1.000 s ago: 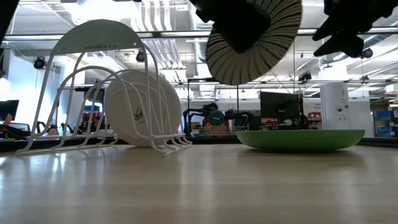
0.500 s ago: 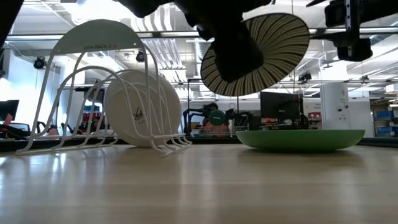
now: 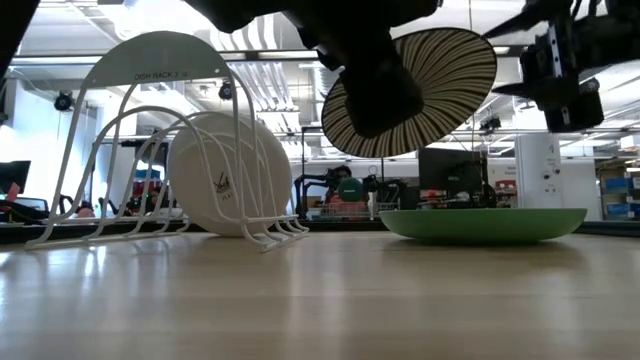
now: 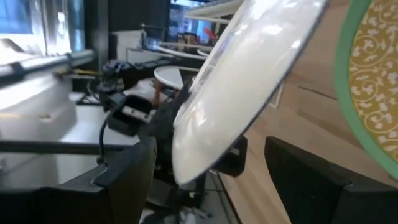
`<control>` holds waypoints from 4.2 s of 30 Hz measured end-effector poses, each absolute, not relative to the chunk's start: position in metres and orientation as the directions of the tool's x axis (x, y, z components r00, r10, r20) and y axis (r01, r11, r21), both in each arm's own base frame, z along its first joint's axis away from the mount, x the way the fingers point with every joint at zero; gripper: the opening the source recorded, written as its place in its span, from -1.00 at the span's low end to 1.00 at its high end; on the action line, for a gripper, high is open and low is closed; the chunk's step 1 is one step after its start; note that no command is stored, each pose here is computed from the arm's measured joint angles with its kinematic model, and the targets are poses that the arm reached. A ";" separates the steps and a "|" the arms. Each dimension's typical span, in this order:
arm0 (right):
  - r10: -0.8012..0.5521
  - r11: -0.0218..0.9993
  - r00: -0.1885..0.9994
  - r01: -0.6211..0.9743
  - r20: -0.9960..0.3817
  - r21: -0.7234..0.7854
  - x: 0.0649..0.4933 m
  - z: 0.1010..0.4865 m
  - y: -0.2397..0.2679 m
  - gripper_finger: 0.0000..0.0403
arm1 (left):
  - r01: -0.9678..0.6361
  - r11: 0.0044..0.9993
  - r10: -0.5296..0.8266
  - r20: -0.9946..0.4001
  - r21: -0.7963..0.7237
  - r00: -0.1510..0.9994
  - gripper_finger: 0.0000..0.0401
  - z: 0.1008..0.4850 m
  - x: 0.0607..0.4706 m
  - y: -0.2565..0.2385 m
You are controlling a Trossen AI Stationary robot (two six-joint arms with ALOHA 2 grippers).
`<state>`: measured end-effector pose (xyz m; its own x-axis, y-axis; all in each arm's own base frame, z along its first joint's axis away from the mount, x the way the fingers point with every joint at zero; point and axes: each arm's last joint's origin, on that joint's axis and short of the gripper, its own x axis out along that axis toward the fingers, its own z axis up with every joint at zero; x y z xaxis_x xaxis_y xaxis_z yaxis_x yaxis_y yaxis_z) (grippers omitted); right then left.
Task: Sort dishes
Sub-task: Put the blue pattern plate in the dish rack
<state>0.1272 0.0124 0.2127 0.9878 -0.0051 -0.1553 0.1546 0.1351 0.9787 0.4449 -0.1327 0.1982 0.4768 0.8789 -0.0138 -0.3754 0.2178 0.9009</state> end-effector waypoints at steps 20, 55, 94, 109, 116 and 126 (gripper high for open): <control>-0.086 0.065 0.991 0.106 -0.101 0.992 0.154 0.190 0.013 0.41 | -0.352 0.302 0.792 -0.027 0.886 0.610 -0.86 0.198 0.449 -0.136; -0.117 0.121 0.993 0.043 -0.029 0.992 0.167 0.194 0.014 -0.79 | -0.332 0.312 0.778 -0.039 0.890 0.627 -0.36 0.195 0.448 -0.139; -0.121 0.651 0.982 -0.029 0.142 0.758 0.160 0.217 0.013 -0.83 | -0.435 0.319 0.826 -0.022 0.842 0.563 0.38 0.203 0.448 -0.137; -0.114 0.726 0.988 0.009 0.107 0.687 0.168 0.242 0.014 -0.84 | -0.358 0.201 0.881 -0.009 0.912 0.473 0.40 0.208 0.451 -0.141; -0.127 0.724 0.985 0.014 0.113 0.689 0.167 0.244 0.013 -0.84 | -0.358 0.198 0.883 -0.007 0.912 0.470 0.40 0.212 0.452 -0.143; -0.179 0.736 0.977 0.054 0.118 0.675 0.167 0.244 0.008 -0.86 | -0.324 0.170 0.894 -0.006 0.931 0.449 0.41 0.212 0.451 -0.145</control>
<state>0.1674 0.0075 0.2444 0.9767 -0.1792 0.1177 0.0537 0.7361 0.6748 0.4508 -0.1448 0.2117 0.4486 0.8937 -0.0064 -0.3245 0.1696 0.9306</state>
